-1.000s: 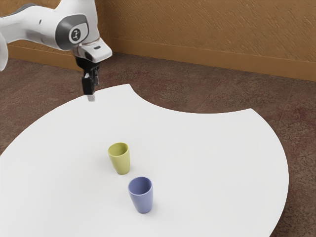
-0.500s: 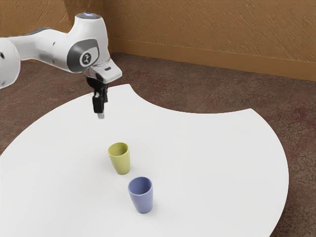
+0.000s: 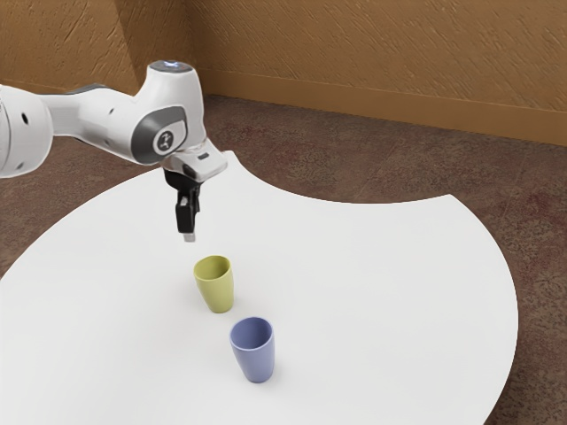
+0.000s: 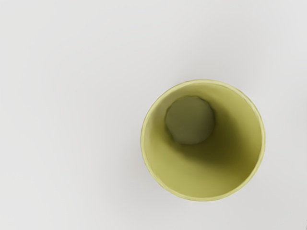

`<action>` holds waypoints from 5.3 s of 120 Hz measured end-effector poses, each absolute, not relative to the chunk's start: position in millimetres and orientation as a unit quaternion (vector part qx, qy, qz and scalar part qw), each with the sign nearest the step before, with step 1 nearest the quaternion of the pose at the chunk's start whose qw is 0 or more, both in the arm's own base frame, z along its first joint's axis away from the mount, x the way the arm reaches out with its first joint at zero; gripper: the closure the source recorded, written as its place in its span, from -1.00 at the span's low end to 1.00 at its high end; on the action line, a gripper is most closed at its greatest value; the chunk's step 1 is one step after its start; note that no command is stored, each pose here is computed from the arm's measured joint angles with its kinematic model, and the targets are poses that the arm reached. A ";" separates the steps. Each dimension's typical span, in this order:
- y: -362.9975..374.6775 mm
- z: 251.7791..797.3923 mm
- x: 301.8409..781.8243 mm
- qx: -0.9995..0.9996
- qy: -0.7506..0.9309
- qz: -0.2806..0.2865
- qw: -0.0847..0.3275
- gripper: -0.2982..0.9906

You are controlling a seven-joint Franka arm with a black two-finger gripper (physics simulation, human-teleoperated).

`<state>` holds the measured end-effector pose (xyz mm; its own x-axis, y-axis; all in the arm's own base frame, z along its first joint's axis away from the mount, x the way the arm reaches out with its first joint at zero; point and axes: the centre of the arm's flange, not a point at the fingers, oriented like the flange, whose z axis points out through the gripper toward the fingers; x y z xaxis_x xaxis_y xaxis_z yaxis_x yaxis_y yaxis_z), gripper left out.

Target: Place the left cup onto the right cup

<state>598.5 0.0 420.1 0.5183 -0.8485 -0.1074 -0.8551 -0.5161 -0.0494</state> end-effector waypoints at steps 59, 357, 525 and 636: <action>-11.6 384.6 597.6 -0.873 0.484 0.040 0.046 -0.54; -16.9 334.3 622.7 -0.879 0.475 0.029 0.033 0.68; -114.1 457.7 559.5 -0.857 0.514 0.029 0.021 0.68; -157.0 450.1 533.4 -0.864 0.501 0.055 0.016 0.68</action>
<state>533.4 -157.0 450.1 0.4928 -0.8630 -0.1113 -0.8666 -0.4983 0.0271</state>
